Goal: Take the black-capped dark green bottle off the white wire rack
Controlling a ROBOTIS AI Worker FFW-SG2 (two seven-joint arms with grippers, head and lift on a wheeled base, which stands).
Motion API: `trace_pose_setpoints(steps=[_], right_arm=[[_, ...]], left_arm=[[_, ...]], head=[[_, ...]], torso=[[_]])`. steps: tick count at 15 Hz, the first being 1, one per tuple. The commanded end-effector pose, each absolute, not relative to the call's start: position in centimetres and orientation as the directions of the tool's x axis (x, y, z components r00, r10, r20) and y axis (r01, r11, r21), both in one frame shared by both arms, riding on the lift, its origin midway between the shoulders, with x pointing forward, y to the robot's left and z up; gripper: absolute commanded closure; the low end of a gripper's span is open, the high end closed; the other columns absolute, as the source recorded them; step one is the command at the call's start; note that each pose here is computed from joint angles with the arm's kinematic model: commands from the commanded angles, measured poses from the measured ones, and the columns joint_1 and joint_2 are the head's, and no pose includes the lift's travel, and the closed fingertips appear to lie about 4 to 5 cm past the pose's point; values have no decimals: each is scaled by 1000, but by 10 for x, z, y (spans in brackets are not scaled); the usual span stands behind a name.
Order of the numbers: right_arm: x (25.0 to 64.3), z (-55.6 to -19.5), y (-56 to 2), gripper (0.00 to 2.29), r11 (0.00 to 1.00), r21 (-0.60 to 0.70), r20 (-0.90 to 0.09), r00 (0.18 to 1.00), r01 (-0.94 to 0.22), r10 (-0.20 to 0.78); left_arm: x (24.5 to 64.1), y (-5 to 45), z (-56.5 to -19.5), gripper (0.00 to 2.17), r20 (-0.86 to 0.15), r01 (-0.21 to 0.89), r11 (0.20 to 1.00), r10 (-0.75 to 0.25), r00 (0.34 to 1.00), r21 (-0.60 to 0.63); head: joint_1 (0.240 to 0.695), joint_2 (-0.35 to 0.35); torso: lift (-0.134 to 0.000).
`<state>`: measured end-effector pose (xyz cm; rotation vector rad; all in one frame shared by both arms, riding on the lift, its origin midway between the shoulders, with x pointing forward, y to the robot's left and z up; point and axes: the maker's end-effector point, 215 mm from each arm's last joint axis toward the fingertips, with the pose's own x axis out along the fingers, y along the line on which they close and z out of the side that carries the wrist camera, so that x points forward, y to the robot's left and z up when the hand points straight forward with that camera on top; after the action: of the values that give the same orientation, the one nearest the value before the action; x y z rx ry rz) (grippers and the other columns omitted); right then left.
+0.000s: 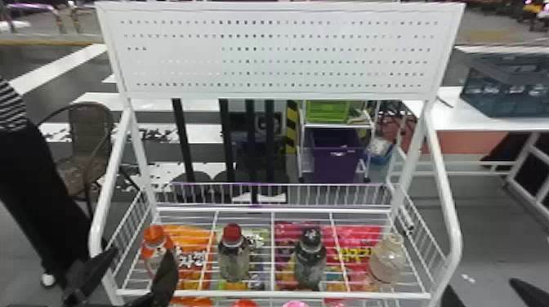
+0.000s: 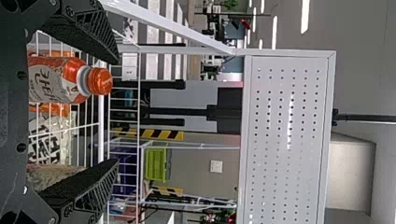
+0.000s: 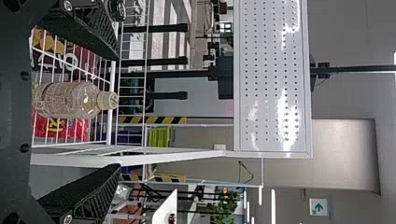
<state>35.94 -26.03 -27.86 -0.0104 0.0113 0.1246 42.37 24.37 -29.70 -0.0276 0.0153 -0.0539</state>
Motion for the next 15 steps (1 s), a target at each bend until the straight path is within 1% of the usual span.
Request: trace_pose_setpoints(steps=[1,8,10,11,14,15], right_arm=[[360,-278,-261,73,992,-10,-11,992,-123,123],[362,-279,-260,83,992,-10,-12,992,-126,126],[362,-289,-261,83,992,-5,-20,992,-124,124],[363,-294,-260,83,992,-11,-3,992,-123,123],[366,-348,-227,97,987,0,-60,985,-160,160],[369,-366,-207,100,983,4,-73,980,-183,183]], left_arm=[[427,244,-297,147,-19,54,998,-54,998,-27],[428,243,-297,147,-21,55,998,-56,998,-27],[428,243,-297,147,-21,56,998,-57,998,-26],[428,244,-297,147,-21,55,998,-55,998,-25],[427,244,-298,147,-24,55,998,-56,998,-24],[428,244,-299,147,-24,57,998,-58,998,-22]], head=[[499,0],[499,0],[499,0],[499,0],[499,0],[499,0]], torso=[[0],[0],[0],[0],[0],[0]])
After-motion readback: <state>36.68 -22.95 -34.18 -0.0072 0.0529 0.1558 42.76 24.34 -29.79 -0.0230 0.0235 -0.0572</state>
